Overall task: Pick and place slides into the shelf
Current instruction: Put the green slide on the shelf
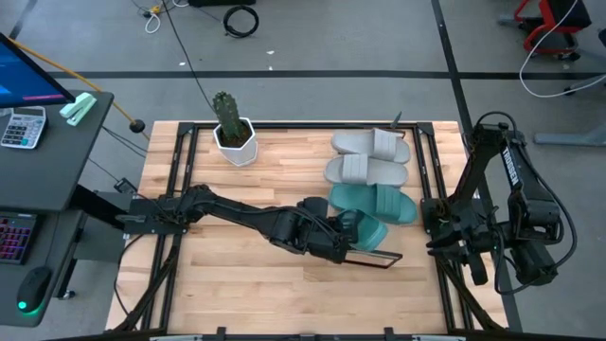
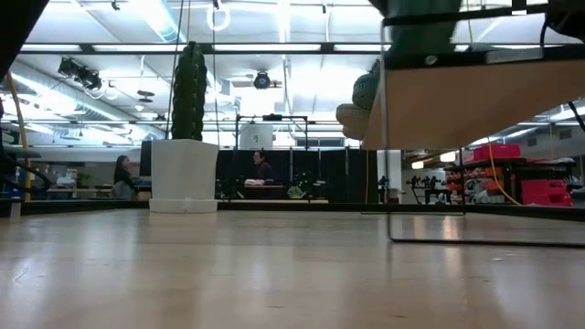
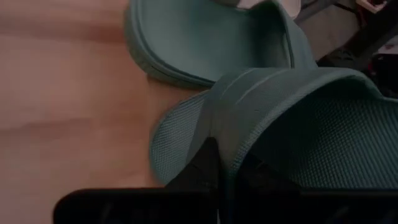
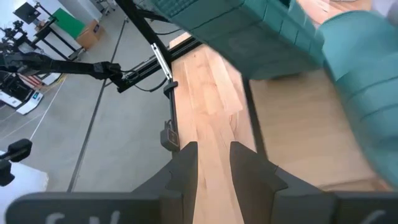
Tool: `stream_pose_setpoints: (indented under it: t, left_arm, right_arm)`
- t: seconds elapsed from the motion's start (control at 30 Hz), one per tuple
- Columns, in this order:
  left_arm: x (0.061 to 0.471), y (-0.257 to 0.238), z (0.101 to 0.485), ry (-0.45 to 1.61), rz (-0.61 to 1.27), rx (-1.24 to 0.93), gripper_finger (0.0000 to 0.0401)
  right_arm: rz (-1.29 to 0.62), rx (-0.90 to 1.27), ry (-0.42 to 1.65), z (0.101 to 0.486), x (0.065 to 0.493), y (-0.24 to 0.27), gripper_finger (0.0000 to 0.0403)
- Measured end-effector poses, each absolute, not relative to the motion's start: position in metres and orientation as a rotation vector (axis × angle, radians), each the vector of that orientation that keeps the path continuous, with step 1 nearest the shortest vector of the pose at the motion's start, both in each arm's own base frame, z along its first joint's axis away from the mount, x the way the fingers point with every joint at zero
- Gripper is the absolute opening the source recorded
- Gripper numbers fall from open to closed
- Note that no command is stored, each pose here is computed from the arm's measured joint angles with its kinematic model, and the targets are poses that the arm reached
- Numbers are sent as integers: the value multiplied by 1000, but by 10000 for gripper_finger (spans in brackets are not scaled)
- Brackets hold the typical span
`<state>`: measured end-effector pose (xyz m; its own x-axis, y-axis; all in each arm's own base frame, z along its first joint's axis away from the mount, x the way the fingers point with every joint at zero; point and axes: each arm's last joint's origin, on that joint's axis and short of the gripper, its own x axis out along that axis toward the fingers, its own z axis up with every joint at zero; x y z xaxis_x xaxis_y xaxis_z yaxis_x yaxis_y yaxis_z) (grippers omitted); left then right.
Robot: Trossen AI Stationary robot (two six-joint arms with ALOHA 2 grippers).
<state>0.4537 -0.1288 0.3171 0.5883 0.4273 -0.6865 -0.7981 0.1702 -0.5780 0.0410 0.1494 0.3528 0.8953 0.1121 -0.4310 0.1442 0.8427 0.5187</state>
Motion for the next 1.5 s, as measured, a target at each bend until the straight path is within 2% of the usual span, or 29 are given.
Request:
stream_pose_setpoints:
  t: [0.77,1.5]
  left_arm:
    - [436,-125,342,339,931,-1046,12]
    - [441,-109,337,418,936,-1061,12]
  right_arm:
    - [-19,568,450,353,41,149,101]
    - [-19,571,442,354,41,149,101]
